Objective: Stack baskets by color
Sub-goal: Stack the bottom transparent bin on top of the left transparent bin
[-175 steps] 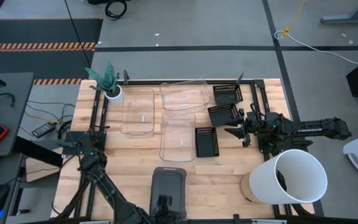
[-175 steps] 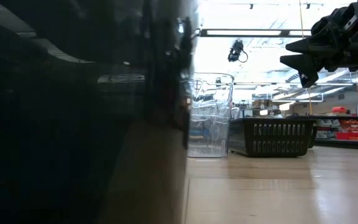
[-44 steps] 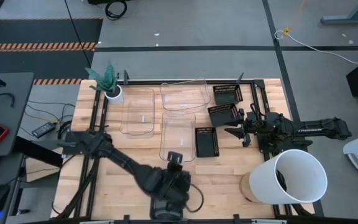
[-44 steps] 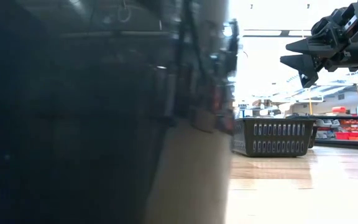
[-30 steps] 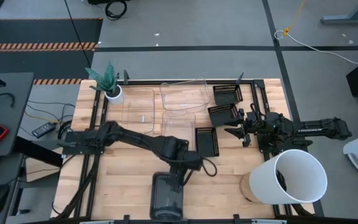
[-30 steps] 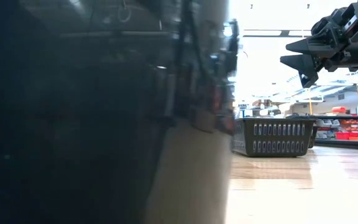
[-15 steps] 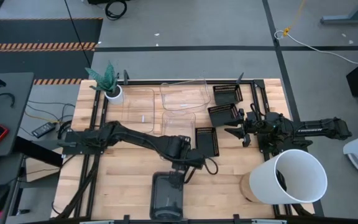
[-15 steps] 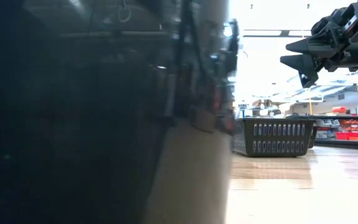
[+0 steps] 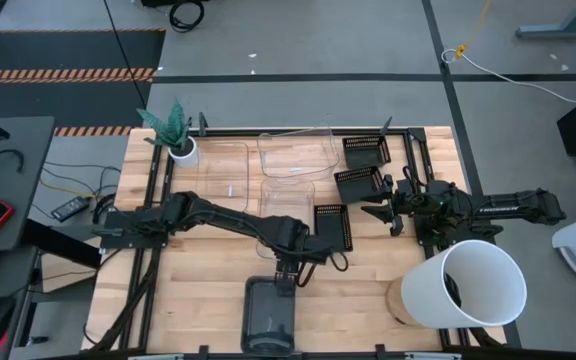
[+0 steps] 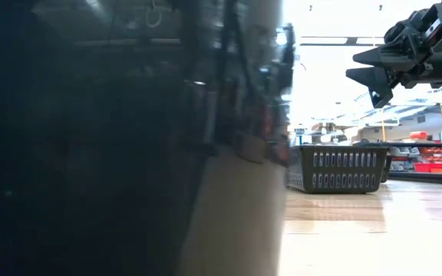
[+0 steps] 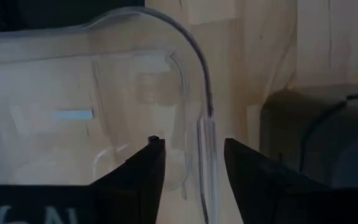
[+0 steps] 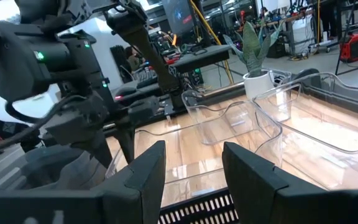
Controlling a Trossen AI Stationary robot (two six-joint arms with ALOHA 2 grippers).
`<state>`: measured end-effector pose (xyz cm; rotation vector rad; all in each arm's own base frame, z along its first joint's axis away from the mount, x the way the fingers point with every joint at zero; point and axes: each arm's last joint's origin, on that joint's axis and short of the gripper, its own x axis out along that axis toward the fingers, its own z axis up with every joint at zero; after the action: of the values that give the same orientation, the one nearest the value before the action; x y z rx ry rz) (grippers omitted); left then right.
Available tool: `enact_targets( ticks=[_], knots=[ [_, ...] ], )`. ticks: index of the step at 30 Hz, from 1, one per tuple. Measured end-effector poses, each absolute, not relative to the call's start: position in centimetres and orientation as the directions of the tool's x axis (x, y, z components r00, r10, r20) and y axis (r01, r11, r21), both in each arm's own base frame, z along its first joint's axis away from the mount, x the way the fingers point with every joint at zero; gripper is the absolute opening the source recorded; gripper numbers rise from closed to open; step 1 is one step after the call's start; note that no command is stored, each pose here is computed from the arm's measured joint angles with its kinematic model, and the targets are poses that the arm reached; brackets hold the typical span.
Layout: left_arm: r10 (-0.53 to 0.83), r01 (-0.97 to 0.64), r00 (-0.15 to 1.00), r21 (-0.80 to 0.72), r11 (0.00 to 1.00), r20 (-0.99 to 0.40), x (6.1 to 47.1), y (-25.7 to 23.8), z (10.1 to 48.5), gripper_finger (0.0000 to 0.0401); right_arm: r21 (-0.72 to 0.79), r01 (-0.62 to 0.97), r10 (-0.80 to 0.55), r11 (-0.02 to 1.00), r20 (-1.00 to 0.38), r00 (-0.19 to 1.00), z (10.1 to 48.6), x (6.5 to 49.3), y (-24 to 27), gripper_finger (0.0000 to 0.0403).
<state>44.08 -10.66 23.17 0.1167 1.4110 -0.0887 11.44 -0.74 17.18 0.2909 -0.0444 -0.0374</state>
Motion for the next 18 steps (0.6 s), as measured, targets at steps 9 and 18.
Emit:
enact_targets(
  ticks=[9, 18],
  knots=[
    [0.012, 0.107, 0.141, 0.028, 0.994, -0.990, 43.95, -10.59, 22.88, 0.0166, 0.287, 0.028, -0.043, 0.957, 0.046, 0.998, 17.25, 11.44, -0.74, 0.0165],
    [0.010, 0.074, 0.163, 0.022, 0.997, -0.987, 44.14, -10.68, 22.91, 0.0132, 0.287, 0.029, -0.043, 0.957, 0.045, 0.998, 17.24, 11.44, -0.74, 0.0165]
  ],
)
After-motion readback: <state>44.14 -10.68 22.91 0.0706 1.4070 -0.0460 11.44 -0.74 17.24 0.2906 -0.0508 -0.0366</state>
